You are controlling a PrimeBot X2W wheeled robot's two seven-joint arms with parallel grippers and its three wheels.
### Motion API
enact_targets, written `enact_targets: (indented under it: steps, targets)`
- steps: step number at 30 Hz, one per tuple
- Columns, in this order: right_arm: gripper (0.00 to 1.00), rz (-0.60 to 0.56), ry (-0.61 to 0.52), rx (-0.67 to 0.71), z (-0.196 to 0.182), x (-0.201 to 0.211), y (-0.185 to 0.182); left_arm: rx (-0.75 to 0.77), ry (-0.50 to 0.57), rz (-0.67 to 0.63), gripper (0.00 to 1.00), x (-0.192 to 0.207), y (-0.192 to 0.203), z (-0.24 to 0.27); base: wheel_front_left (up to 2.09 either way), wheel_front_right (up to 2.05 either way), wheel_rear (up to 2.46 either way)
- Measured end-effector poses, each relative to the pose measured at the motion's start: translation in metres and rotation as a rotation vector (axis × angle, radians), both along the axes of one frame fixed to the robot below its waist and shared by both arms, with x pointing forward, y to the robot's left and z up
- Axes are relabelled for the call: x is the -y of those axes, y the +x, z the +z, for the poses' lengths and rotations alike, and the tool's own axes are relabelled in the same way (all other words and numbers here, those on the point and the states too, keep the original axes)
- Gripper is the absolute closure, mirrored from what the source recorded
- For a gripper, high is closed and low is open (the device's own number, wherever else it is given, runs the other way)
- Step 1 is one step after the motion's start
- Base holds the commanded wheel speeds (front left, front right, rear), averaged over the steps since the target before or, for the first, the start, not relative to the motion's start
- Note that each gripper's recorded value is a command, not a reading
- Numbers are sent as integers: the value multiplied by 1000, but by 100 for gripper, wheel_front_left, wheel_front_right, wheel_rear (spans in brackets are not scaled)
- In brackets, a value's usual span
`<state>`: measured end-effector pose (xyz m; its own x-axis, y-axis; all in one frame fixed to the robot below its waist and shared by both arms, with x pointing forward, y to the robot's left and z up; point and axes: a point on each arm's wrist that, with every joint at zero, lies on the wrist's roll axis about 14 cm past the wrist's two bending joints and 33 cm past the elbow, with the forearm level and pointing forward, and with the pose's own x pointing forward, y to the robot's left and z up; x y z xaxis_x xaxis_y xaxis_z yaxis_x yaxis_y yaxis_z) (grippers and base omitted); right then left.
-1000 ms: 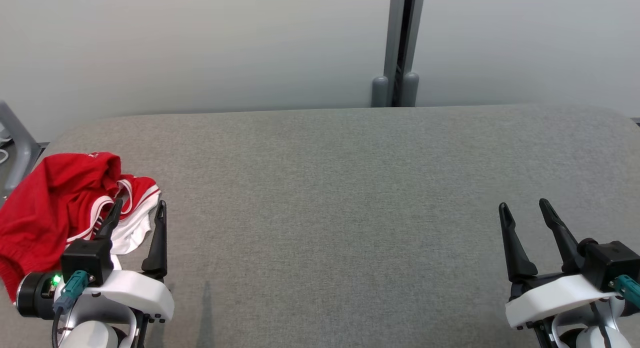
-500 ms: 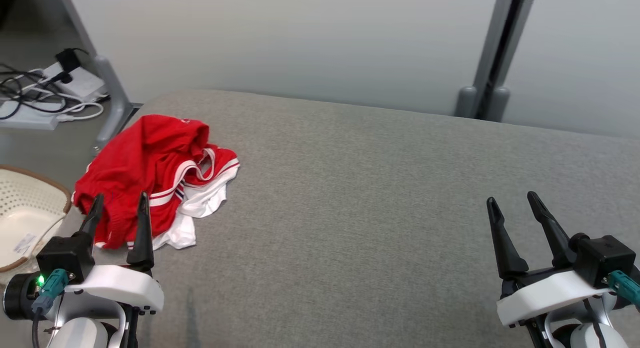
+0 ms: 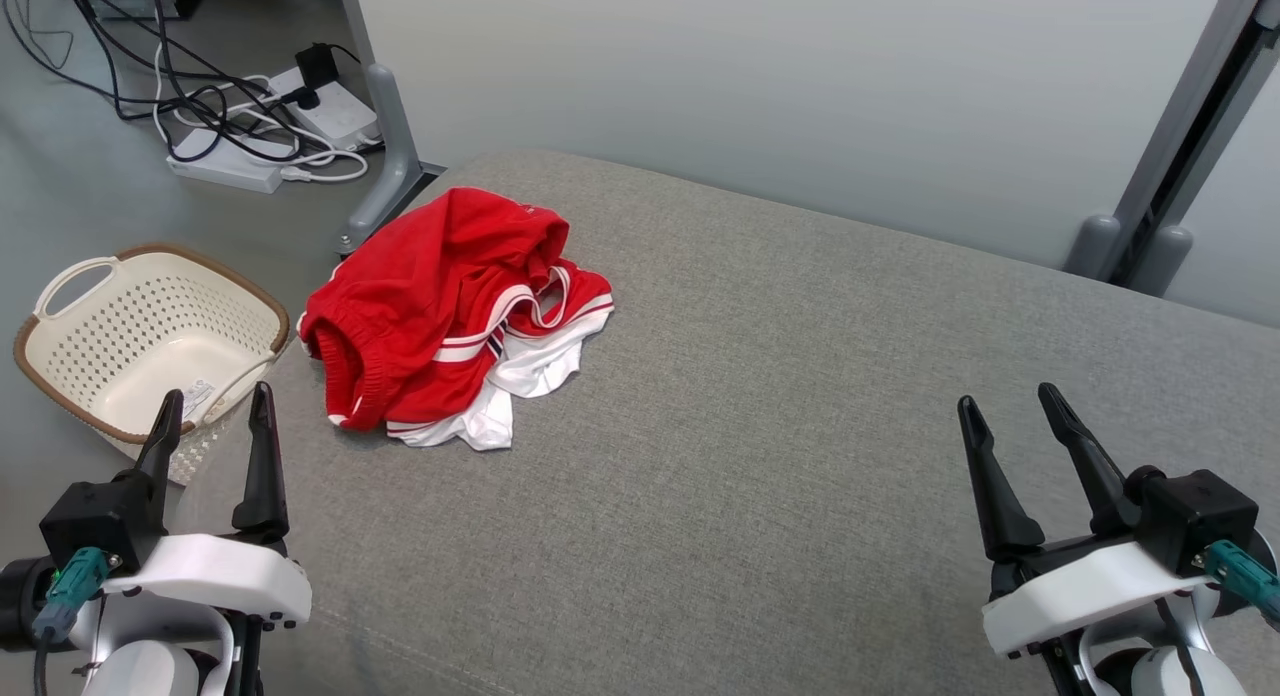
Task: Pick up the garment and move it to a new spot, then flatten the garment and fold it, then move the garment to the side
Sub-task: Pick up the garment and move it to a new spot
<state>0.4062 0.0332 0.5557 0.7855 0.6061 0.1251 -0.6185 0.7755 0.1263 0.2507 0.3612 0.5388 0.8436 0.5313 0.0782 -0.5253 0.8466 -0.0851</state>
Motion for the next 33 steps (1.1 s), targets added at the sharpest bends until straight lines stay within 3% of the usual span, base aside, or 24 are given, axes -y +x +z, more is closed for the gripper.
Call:
enact_targets:
  steps: [19,27,33]
  targets:
    - [0,17,6,-7,-2,-7,2,-3,-9,22,0,-4,-4,-2,0,0,0]
    - [0,-15,2,-20,-5,5,8,48,35,-40,0,-4,32,27,0,0,0]
    - [0,-59,-5,-31,-11,20,22,-16,4,-104,0,-7,78,18,0,0,0]
